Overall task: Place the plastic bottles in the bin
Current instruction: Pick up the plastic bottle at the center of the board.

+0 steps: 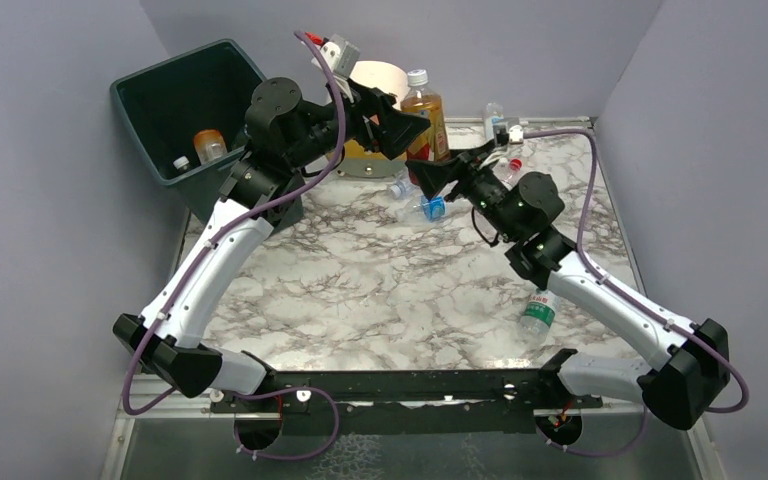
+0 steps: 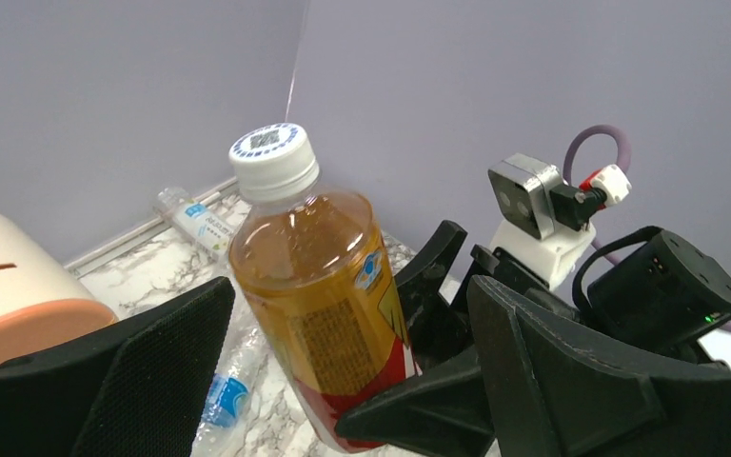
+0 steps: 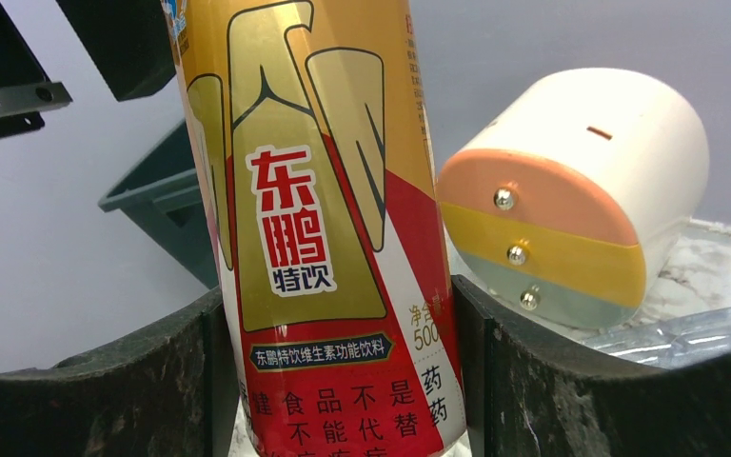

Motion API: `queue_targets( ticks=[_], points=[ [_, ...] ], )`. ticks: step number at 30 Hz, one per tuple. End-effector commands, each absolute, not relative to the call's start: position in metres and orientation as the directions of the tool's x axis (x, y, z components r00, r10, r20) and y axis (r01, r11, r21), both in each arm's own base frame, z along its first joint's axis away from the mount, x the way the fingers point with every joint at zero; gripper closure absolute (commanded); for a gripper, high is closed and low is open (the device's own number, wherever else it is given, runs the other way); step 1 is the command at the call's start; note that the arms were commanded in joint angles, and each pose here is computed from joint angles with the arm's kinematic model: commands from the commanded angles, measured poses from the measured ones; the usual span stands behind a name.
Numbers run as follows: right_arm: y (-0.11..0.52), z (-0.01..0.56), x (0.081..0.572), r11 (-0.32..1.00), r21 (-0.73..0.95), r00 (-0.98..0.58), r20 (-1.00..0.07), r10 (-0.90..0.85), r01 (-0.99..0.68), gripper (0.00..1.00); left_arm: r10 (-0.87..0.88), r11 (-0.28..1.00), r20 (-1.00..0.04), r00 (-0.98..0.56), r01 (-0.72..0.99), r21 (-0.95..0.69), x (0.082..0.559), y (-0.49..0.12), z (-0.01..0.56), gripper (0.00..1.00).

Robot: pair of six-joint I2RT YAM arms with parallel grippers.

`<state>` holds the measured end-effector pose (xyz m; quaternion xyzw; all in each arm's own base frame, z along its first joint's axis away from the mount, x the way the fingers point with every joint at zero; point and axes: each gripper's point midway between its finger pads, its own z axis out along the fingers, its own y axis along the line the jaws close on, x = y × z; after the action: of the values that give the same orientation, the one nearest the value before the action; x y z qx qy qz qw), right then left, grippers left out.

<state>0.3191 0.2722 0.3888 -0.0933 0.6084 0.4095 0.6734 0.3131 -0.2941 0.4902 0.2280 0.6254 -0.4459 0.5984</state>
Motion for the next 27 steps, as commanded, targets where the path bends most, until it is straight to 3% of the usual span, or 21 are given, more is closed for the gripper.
queue_targets(
  ticks=[1,12,27],
  points=[
    [0.277,0.405,0.326,0.678,0.359,-0.008,-0.887,0.462,-0.642,0.54,-0.268,0.549,-0.952,-0.15,0.788,-0.279,0.318,-0.286,0.493,0.01],
    [0.294,0.413,0.323,0.686,0.344,0.023,-0.885,0.465,-0.641,0.55,-0.239,0.636,-0.962,-0.133,0.727,-0.259,0.329,-0.273,0.482,0.01],
    [0.316,0.429,0.313,0.685,0.301,0.061,-0.891,0.45,-0.664,0.54,-0.248,0.631,-0.958,-0.144,0.726,-0.273,0.332,-0.277,0.481,0.01]
  ],
)
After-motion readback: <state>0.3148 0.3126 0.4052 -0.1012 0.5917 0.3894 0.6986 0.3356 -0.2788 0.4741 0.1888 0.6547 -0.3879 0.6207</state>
